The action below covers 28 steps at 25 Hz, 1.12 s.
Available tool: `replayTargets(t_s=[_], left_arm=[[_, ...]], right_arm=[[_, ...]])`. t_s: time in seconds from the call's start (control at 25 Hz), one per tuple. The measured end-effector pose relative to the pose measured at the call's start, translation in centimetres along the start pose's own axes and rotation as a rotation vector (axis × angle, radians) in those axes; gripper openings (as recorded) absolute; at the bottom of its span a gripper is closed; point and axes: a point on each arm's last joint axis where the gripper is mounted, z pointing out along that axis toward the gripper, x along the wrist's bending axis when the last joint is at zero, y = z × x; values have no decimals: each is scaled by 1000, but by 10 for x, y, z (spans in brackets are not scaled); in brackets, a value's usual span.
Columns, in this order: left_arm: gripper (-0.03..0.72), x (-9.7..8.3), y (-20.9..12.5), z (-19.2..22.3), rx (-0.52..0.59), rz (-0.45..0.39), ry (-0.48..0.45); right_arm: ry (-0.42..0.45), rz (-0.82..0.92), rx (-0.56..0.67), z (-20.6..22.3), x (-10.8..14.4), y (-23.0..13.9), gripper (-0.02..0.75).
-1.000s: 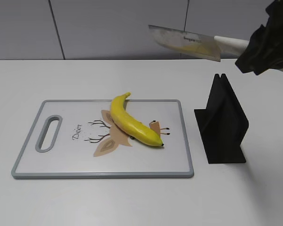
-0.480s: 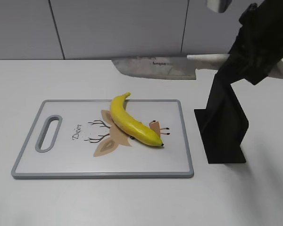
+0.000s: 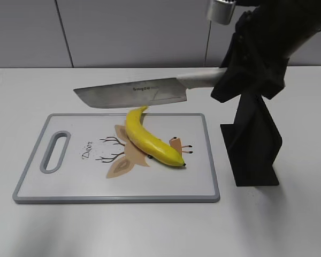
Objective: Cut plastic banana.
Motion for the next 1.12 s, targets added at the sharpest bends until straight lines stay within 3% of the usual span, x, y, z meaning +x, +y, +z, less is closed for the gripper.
replayTargets(t_s=[0.12,0.48,0.6,0.96,1.12], left_arm=[[573,10,9,23,17,132,-144],[573,35,19,89,16,229,-334],[573,34,21,109,27,255,-350],[560,36,22,148,84,360,-288],[416,37,20,152,97,370,-290]], right_arm=[[26,-20,6,10,-3,-1,181],[44,-73,-16,22,-13,4,181],[51,-66,-55,24,-17,11,181],[49,-87,-102,24,-21,18,181],[25,-91,-111,24,-23,19,181]])
